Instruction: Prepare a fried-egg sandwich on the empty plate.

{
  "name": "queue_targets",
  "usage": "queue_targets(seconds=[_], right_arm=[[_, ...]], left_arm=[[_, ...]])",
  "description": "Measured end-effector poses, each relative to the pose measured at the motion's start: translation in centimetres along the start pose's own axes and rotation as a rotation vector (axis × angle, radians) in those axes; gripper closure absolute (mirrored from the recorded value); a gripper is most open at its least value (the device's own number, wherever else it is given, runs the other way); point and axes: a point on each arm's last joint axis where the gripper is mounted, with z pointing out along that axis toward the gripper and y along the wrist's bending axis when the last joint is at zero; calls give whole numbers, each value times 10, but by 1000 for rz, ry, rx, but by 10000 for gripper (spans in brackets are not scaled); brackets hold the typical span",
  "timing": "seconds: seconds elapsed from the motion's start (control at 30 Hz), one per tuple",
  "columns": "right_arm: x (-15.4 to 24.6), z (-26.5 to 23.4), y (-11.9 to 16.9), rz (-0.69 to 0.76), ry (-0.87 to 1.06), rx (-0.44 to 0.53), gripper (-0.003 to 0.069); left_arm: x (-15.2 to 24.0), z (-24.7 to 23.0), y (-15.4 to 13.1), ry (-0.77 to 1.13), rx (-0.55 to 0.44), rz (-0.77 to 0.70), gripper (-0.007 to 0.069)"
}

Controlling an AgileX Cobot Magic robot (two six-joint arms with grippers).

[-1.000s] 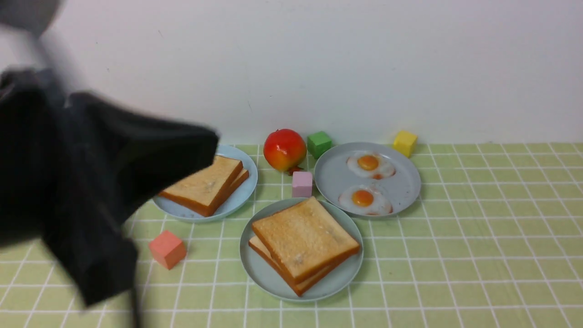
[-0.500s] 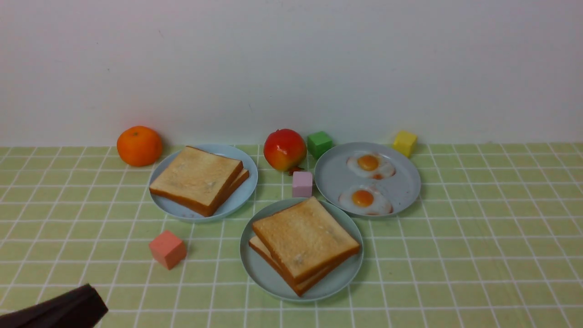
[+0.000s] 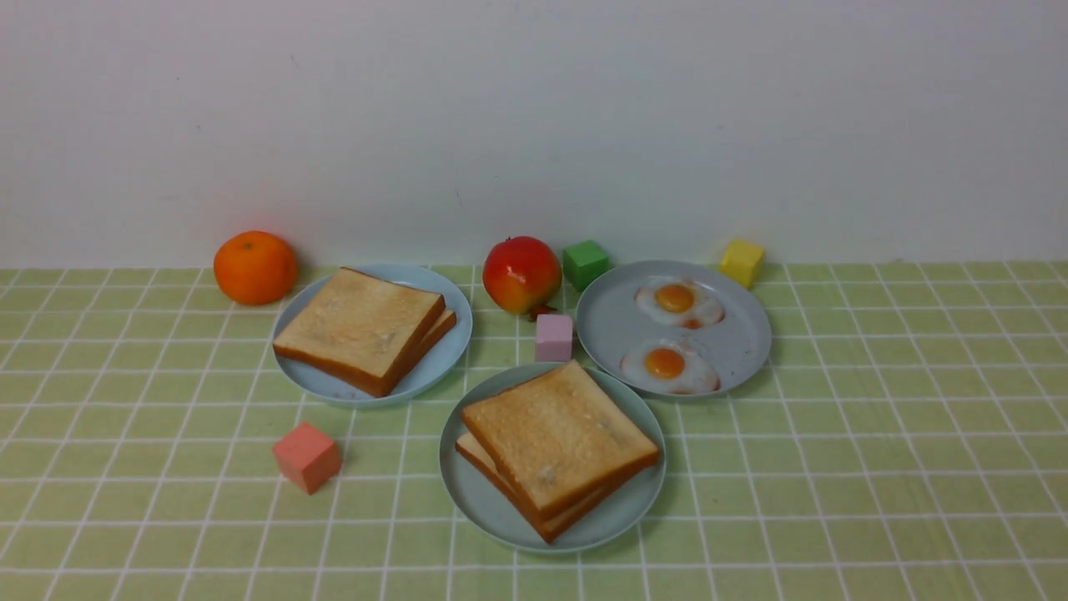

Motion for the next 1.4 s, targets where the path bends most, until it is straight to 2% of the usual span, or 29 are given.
queue_targets(seconds=[0.2, 0.27, 0.47, 0.63, 0.8, 1.07, 1.4], right_arm=[[32, 4, -11, -10, 83, 29, 637], [41, 4, -16, -62, 101, 59, 637], [37, 0, -31, -85, 23, 296, 672], [38, -7, -35, -139, 5, 393, 673], [47, -9, -38, -105, 98, 425, 673], [50, -9, -37, -94, 124, 406, 673], [52, -8, -34, -168, 182, 370, 673]], left_arm=[[0, 0, 0, 3, 1, 0, 638], [0, 0, 0, 3, 1, 0, 638], [0, 0, 0, 5, 1, 0, 638], [1, 0, 0, 6, 1, 0, 638], [1, 0, 0, 8, 1, 0, 638], [2, 0, 0, 17, 3, 0, 635], [2, 0, 0, 18, 3, 0, 628]])
